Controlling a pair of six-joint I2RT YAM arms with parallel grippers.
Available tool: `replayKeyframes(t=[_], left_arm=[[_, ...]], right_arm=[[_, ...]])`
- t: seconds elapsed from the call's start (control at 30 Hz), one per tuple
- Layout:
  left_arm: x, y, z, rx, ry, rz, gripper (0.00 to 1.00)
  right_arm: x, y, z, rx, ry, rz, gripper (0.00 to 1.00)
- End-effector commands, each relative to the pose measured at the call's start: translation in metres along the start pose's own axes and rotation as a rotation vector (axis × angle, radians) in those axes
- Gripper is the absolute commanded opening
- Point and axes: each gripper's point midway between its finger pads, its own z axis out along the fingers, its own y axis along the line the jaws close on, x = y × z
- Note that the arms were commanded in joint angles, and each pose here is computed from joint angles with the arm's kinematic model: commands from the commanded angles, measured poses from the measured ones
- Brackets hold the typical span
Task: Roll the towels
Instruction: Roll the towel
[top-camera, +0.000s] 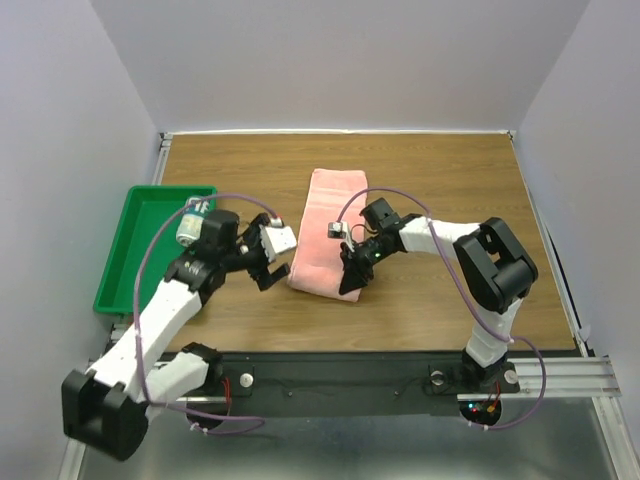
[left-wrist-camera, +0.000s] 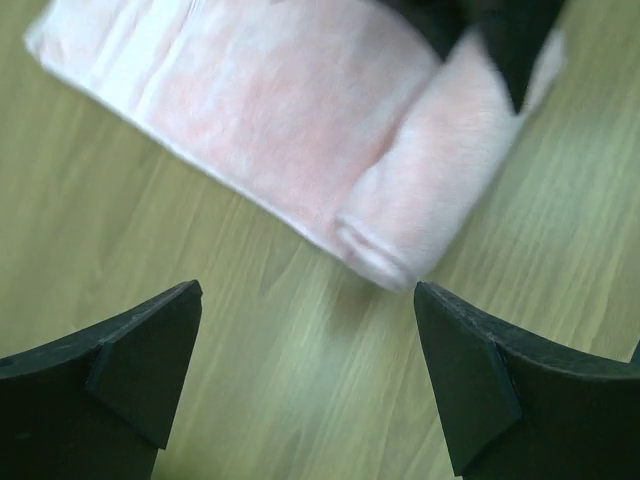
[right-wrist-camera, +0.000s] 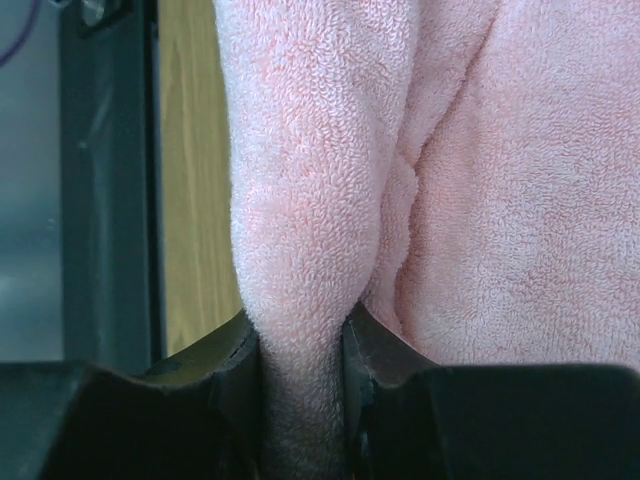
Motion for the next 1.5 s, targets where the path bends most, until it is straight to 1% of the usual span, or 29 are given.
replayKeyframes(t=[0.0, 0.07, 0.13, 0.17, 0.2, 0.4, 0.5, 0.57, 0.63, 0.73, 0.77, 0.83, 0.9, 1.03, 1.07, 1.13, 1.17, 1.2, 1.23, 1.27, 1.3, 1.33, 1.37, 1.4, 1.47], left_arm=[[-0.004, -0.014, -0.001, -0.073, -0.032, 0.288, 0.99], [0.002, -0.037, 0.010, -0.059, -0.018, 0.410, 0.99], [0.000, -0.047, 0.014, -0.070, -0.033, 0.469, 0.99], [0.002, -0.047, 0.016, -0.090, -0.017, 0.508, 0.99], [0.000, -0.060, 0.024, -0.056, -0.028, 0.551, 0.99], [0.003, -0.089, 0.054, 0.031, 0.005, 0.686, 0.99], [0.004, -0.092, 0.066, -0.001, -0.018, 0.756, 0.99], [0.019, -0.103, 0.073, 0.024, -0.001, 0.814, 0.99], [0.034, -0.104, 0.078, 0.016, 0.037, 0.855, 0.99], [0.063, -0.100, 0.087, -0.005, 0.120, 0.870, 0.99], [0.067, -0.095, 0.088, -0.048, 0.139, 0.890, 0.99], [0.077, -0.089, 0.093, -0.084, 0.187, 0.886, 0.99], [0.076, -0.084, 0.097, -0.116, 0.198, 0.867, 0.99], [0.074, -0.090, 0.103, -0.099, 0.181, 0.847, 0.99], [0.073, -0.092, 0.105, -0.090, 0.176, 0.849, 0.96], [0.074, -0.099, 0.107, -0.057, 0.174, 0.850, 0.83], [0.074, -0.102, 0.107, -0.035, 0.174, 0.847, 0.74], [0.073, -0.106, 0.106, -0.007, 0.182, 0.834, 0.54], [0.073, -0.115, 0.106, 0.047, 0.172, 0.822, 0.42], [0.076, -0.120, 0.104, 0.099, 0.202, 0.810, 0.39], [0.077, -0.125, 0.103, 0.136, 0.210, 0.796, 0.37], [0.077, -0.140, 0.102, 0.223, 0.196, 0.770, 0.36], [0.081, -0.146, 0.099, 0.270, 0.213, 0.761, 0.33], [0.087, -0.153, 0.095, 0.329, 0.253, 0.746, 0.32], [0.091, -0.165, 0.092, 0.403, 0.277, 0.690, 0.29]], right_arm=[[0.030, 0.008, 0.008, -0.092, 0.081, 0.193, 0.01], [0.031, 0.005, 0.009, -0.108, 0.102, 0.209, 0.02], [0.042, 0.000, 0.015, -0.126, 0.137, 0.248, 0.02], [0.039, -0.003, 0.016, -0.127, 0.140, 0.244, 0.02], [0.048, -0.004, 0.018, -0.139, 0.167, 0.274, 0.03], [0.050, -0.009, 0.019, -0.170, 0.202, 0.312, 0.05], [0.058, -0.013, 0.020, -0.192, 0.238, 0.334, 0.05], [0.065, -0.012, 0.019, -0.227, 0.263, 0.367, 0.05], [0.060, -0.013, 0.018, -0.250, 0.257, 0.366, 0.05], [0.064, -0.010, 0.016, -0.282, 0.284, 0.372, 0.05], [0.067, -0.008, 0.015, -0.290, 0.297, 0.374, 0.05], [0.074, -0.009, 0.015, -0.296, 0.323, 0.381, 0.05], [0.077, -0.007, 0.014, -0.307, 0.338, 0.386, 0.05], [0.083, -0.004, 0.012, -0.330, 0.361, 0.401, 0.05], [0.083, -0.004, 0.012, -0.332, 0.364, 0.403, 0.05], [0.081, -0.004, 0.011, -0.330, 0.359, 0.399, 0.05], [0.079, -0.005, 0.010, -0.326, 0.351, 0.396, 0.05], [0.074, -0.006, 0.010, -0.324, 0.337, 0.401, 0.05], [0.071, -0.010, 0.008, -0.313, 0.329, 0.412, 0.06], [0.067, -0.014, 0.006, -0.299, 0.322, 0.408, 0.10], [0.064, -0.018, 0.004, -0.286, 0.314, 0.408, 0.16], [0.055, -0.028, -0.002, -0.261, 0.292, 0.396, 0.21], [0.049, -0.035, -0.006, -0.241, 0.277, 0.398, 0.33], [0.042, -0.040, -0.011, -0.215, 0.263, 0.410, 0.40], [0.021, -0.057, -0.028, -0.153, 0.212, 0.392, 0.57]])
